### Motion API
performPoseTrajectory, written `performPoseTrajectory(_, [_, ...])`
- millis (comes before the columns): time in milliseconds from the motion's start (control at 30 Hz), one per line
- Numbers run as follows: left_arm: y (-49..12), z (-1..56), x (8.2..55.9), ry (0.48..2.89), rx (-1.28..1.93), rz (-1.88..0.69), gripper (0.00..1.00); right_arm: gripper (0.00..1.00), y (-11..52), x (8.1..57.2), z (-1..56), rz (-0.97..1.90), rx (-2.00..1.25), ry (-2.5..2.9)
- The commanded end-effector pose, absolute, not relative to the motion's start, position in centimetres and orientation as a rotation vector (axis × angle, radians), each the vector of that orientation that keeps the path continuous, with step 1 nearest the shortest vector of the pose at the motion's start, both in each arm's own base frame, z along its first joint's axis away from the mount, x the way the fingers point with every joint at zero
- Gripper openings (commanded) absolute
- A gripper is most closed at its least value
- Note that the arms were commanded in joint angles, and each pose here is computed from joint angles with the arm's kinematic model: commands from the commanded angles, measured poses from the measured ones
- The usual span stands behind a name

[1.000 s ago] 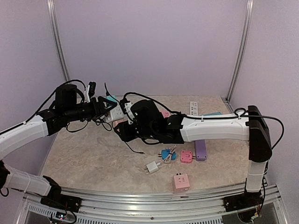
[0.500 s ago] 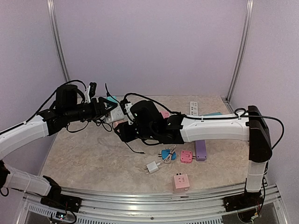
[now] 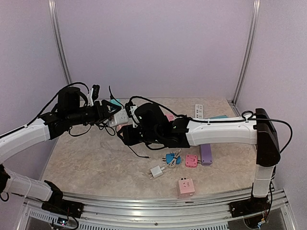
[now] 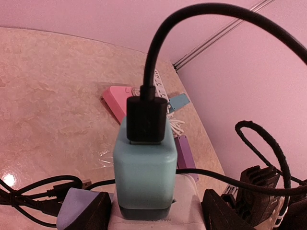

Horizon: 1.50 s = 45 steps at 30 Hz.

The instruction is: Pull the plug off the socket

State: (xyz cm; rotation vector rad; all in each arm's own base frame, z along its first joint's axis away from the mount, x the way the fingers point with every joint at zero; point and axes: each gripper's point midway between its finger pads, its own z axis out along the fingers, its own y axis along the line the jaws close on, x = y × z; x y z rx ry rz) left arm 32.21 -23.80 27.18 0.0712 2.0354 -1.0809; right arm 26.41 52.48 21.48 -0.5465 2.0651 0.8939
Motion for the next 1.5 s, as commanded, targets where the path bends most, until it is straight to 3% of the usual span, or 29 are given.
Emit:
performPoseTrajectory(0, [-23.8, 29.6, 32.4, 1.961, 0.109, -1.077, 0.23, 0.0, 50.1, 28.3, 22.0, 0.85, -0.451, 2.082])
performPoseTrajectory(900, [-22.6, 29.6, 33.7, 1.967, 0.083, -1.087, 0.23, 0.0, 53.3, 24.1, 23.7, 0.789, -0.826, 1.919])
performPoseTrajectory(1467, [-22.2, 30.1, 33.6, 1.949, 0.081, -1.077, 0.23, 0.0, 49.3, 28.1, 22.4, 0.763, -0.481, 2.101])
